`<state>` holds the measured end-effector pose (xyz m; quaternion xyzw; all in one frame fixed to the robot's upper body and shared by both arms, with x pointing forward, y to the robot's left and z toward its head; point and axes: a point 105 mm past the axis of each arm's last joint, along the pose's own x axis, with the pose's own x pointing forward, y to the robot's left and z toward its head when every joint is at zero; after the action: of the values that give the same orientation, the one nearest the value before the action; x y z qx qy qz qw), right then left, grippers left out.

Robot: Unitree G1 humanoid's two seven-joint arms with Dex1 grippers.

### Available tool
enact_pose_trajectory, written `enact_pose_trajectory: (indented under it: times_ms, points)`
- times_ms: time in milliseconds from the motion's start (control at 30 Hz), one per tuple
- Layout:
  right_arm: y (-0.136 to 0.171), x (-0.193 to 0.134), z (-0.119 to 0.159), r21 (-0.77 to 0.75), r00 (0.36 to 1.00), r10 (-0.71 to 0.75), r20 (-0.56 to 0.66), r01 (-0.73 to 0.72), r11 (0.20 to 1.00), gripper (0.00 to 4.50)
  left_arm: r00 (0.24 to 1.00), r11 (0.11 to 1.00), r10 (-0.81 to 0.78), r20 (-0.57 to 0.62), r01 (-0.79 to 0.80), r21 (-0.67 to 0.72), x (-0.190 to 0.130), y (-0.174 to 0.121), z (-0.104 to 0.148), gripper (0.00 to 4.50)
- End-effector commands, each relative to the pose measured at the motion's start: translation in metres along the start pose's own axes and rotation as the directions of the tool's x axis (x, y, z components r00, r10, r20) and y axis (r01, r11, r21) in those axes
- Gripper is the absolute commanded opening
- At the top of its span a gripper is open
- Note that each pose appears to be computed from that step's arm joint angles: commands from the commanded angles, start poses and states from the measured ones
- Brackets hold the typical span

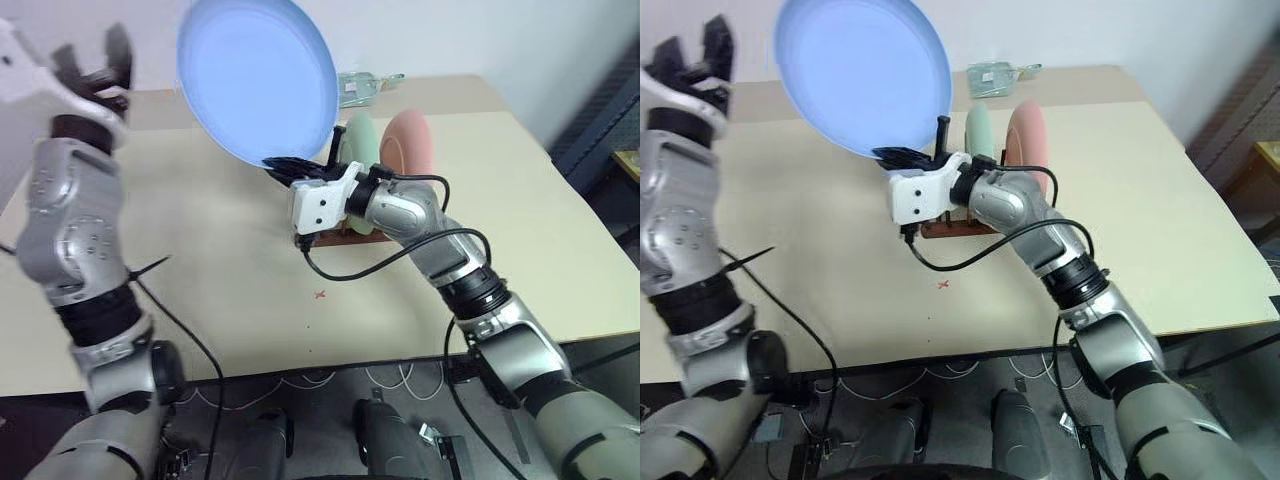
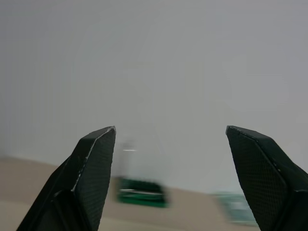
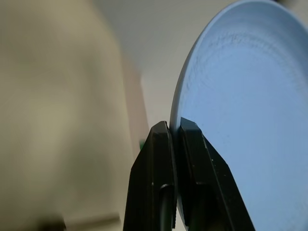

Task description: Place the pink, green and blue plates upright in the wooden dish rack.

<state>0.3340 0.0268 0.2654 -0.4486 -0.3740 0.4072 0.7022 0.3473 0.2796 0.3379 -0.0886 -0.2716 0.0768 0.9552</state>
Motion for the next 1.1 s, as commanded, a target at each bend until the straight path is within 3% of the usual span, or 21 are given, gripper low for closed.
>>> enact_pose_trajectory:
  times_ms: [33, 167, 233, 267, 367, 533, 900, 1100]
  points:
    - [-0.034, -0.001, 0.035, 0.26, 0.976, -0.164, 0.146, 0.122, 0.958, 0.0, 0.998, 0.987, 0.043, -0.048, -0.035, 0.158, -0.01, 0.04, -0.015, 3.89]
    - [-0.039, -0.006, 0.044, 0.501, 0.964, -0.201, 0.176, 0.088, 0.861, 0.0, 0.99, 0.965, -0.045, -0.134, 0.078, 0.251, -0.024, 0.042, -0.042, 3.89]
    - [-0.046, -0.01, 0.05, 0.778, 0.936, -0.297, 0.188, 0.043, 0.627, 0.0, 0.928, 0.893, -0.198, -0.316, 0.304, 0.332, -0.057, 0.028, -0.09, 3.89]
    - [-0.045, -0.011, 0.051, 0.862, 0.935, -0.305, 0.182, -0.002, 0.507, 0.0, 0.875, 0.857, -0.286, -0.39, 0.416, 0.305, -0.076, 0.016, -0.109, 3.89]
    - [-0.044, -0.015, 0.043, 0.947, 0.94, -0.317, 0.124, -0.017, 0.321, 0.0, 0.764, 0.826, -0.464, -0.449, 0.556, 0.093, -0.109, -0.013, -0.125, 3.89]
    - [-0.05, -0.025, 0.022, 0.994, 0.936, -0.352, -0.005, 0.043, 0.101, 0.0, 0.606, 0.73, -0.595, -0.527, 0.682, -0.04, -0.14, -0.04, -0.145, 3.89]
    - [-0.043, -0.029, 0.0, 0.991, 0.943, -0.307, -0.131, 0.137, -0.003, 0.0, 0.539, 0.681, -0.675, -0.504, 0.718, -0.144, -0.148, -0.062, -0.145, 3.89]
    - [-0.037, -0.028, -0.013, 0.982, 0.944, -0.272, -0.188, 0.181, -0.049, 0.0, 0.546, 0.687, -0.668, -0.506, 0.713, -0.139, -0.151, -0.065, -0.146, 3.89]
